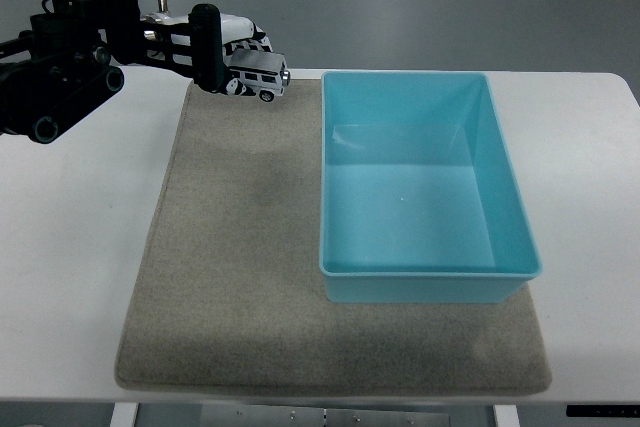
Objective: Left hand put the white car in the blue box
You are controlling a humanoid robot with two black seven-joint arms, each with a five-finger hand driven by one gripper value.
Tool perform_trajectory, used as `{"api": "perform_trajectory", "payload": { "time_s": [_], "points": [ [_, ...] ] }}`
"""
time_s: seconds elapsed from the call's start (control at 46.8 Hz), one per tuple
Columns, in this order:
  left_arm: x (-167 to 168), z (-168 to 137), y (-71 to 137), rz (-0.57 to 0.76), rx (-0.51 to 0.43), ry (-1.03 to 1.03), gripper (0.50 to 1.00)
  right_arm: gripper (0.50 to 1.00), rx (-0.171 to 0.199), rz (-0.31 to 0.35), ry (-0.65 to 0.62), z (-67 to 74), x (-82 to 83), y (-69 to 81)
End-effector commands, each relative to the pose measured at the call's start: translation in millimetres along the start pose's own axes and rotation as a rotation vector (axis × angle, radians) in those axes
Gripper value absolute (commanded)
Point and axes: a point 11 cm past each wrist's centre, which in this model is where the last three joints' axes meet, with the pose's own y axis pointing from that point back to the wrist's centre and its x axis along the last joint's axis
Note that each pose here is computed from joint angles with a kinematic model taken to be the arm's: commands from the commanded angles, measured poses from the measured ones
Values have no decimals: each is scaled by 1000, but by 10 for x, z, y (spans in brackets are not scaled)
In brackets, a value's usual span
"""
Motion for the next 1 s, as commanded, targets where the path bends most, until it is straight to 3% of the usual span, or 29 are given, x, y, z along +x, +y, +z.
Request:
{"api": "perform_trajectory", "payload": {
  "time_s": [0.0, 0.299, 0.47, 0.705, 0.983],
  "points": [
    [199, 42, 32, 30, -4, -19, 500, 936, -1, -1, 0, 1, -1, 0],
    [507, 523, 11, 67, -114, -73, 500, 936, 0, -1, 0, 0, -1, 0],
    [513, 1209, -210, 29, -257, -60, 500, 936, 0, 1, 0, 0, 1, 0],
    [151, 1822, -451, -56, -368, -67, 500, 936, 0, 1, 0, 0, 1, 0],
    [-370, 2020, -588, -159, -388, -108, 500, 936, 0, -1, 0, 0, -1, 0]
  ]
}}
